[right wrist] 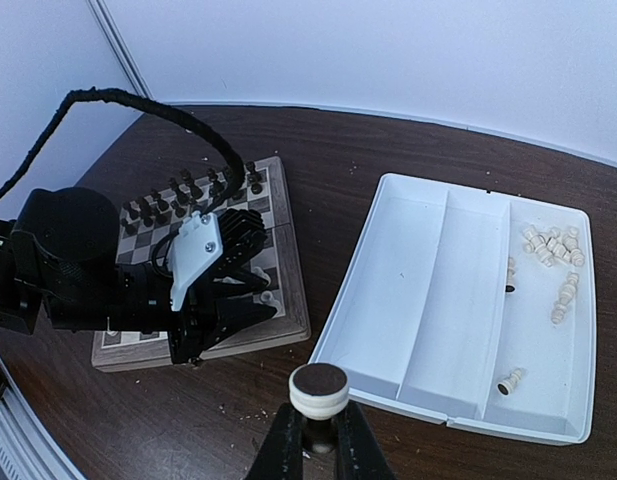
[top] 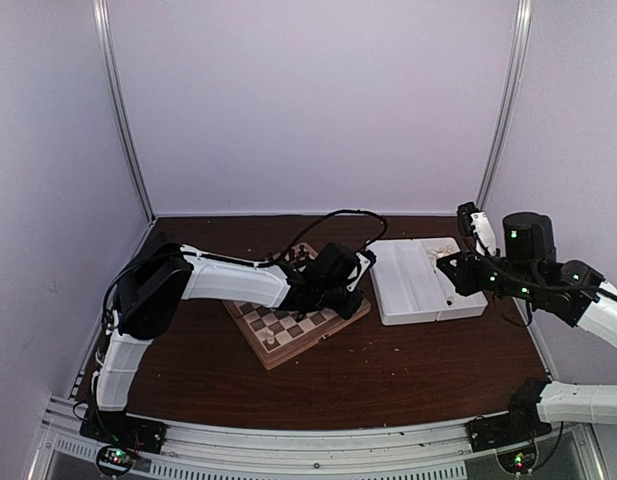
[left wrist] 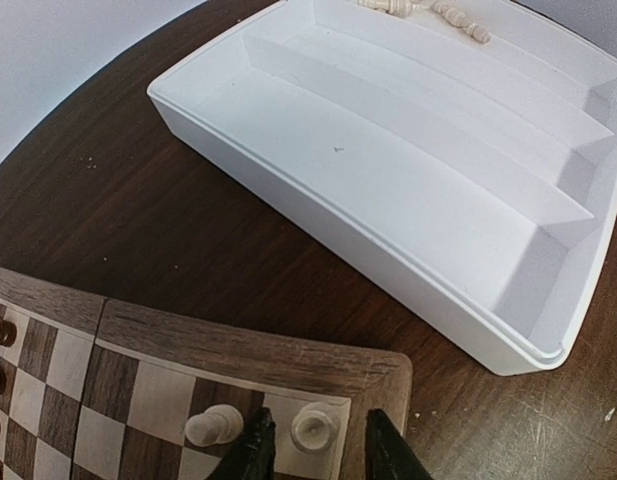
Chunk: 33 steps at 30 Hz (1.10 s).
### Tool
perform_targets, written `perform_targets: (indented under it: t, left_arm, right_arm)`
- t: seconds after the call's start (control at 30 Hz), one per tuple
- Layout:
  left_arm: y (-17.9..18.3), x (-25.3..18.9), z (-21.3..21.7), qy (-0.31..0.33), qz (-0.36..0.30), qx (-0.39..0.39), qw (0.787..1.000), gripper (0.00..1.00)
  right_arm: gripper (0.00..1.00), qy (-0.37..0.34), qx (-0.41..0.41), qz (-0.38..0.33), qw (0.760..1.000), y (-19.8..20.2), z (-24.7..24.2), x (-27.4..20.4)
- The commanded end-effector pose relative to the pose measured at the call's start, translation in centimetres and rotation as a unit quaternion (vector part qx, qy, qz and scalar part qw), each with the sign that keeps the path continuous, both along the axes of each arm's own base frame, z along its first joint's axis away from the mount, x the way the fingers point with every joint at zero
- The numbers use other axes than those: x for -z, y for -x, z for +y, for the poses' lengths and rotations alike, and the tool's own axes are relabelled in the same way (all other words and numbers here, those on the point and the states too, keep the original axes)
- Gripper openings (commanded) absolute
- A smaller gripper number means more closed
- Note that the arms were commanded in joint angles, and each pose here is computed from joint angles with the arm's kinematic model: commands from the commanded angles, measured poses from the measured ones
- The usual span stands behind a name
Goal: Set up the chess pieces on the board
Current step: Place the chess piece on the chessboard.
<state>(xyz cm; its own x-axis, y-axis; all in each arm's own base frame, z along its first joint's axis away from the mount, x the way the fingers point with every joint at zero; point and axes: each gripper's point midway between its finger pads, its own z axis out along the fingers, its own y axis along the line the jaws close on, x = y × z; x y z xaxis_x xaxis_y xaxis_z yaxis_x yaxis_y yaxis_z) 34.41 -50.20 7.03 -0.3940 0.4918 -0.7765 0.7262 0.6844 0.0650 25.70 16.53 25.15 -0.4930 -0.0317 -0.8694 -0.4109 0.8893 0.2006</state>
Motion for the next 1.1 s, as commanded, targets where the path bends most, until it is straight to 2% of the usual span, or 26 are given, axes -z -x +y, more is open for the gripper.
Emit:
perform_targets:
  t: [0.0, 0.23, 0.6, 1.07]
  left_arm:
    - [-0.76, 0.17, -0.15, 0.003, -0.007, -0.005, 1.0, 0.3]
    - [-0.82, 0.26, -0.15, 0.001, -0.01, -0.006, 1.0, 0.18]
    - [-0.68, 0.37, 0.01, -0.005, -0.005, -0.005, 1.0, 0.08]
    - [-0.62, 0.3, 0.71, -0.019, -0.008, -0.01, 1.0, 0.08]
  right_arm:
    - [0.0, -0.009, 0.001, -0.005, 1.0, 0.05, -0.12, -0.18]
    - [0.0, -0.01, 0.001, -0.007, 1.0, 0.01, -0.14, -0.31]
    - [0.0, -0.01, 0.001, -0.006, 1.0, 0.03, -0.15, -0.23]
    - [0.0, -0.013, -0.002, -0.004, 1.0, -0.07, 0.03, -0.11]
